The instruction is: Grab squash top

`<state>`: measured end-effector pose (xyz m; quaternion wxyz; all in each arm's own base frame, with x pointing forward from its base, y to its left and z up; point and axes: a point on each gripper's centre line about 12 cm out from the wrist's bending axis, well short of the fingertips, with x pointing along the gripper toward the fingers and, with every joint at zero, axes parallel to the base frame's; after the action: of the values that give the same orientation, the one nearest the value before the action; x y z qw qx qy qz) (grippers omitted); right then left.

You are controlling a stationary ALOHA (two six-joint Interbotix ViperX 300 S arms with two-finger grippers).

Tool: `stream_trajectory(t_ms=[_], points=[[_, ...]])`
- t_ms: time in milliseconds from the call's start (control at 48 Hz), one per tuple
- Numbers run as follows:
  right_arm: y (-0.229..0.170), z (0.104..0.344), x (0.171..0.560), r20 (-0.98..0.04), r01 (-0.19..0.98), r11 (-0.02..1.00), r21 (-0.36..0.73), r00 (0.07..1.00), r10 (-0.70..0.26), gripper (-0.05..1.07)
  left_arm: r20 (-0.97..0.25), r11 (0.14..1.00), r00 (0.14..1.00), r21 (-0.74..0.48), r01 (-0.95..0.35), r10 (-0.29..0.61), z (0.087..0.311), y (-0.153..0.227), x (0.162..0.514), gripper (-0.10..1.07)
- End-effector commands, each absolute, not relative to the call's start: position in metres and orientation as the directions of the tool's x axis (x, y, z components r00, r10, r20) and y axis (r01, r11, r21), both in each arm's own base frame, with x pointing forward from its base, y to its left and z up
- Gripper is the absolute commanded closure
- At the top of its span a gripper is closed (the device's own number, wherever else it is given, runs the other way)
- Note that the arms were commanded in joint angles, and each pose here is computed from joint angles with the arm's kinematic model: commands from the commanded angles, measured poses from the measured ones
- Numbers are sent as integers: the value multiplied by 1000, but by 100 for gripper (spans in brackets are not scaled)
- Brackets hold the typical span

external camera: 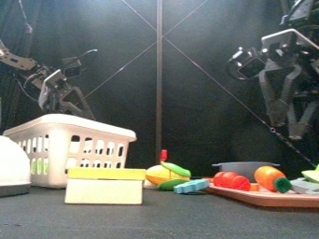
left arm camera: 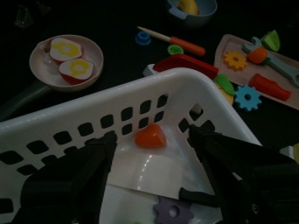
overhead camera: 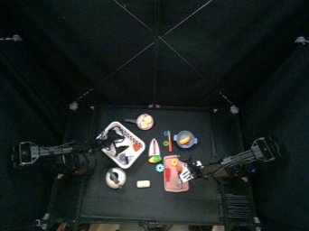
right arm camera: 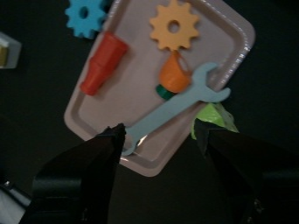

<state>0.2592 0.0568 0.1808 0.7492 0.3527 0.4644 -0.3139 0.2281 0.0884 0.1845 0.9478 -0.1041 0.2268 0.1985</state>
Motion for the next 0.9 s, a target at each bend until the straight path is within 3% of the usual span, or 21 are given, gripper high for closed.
stream_trajectory(t_ms=[0,458,875], points=[[62,187,251,-903,816,515,262,395,-167,8,-440,903,833,-104,-418,335,195,91,234,0],[71,152,205,-870,891,324,318,410,-275,8,-420,911,842,-79,-405,338,203,93,238,0],[68,126,197,-884,888,346,304,398,-244,8,-439,909,836,-93,-407,329,195,89,234,0]])
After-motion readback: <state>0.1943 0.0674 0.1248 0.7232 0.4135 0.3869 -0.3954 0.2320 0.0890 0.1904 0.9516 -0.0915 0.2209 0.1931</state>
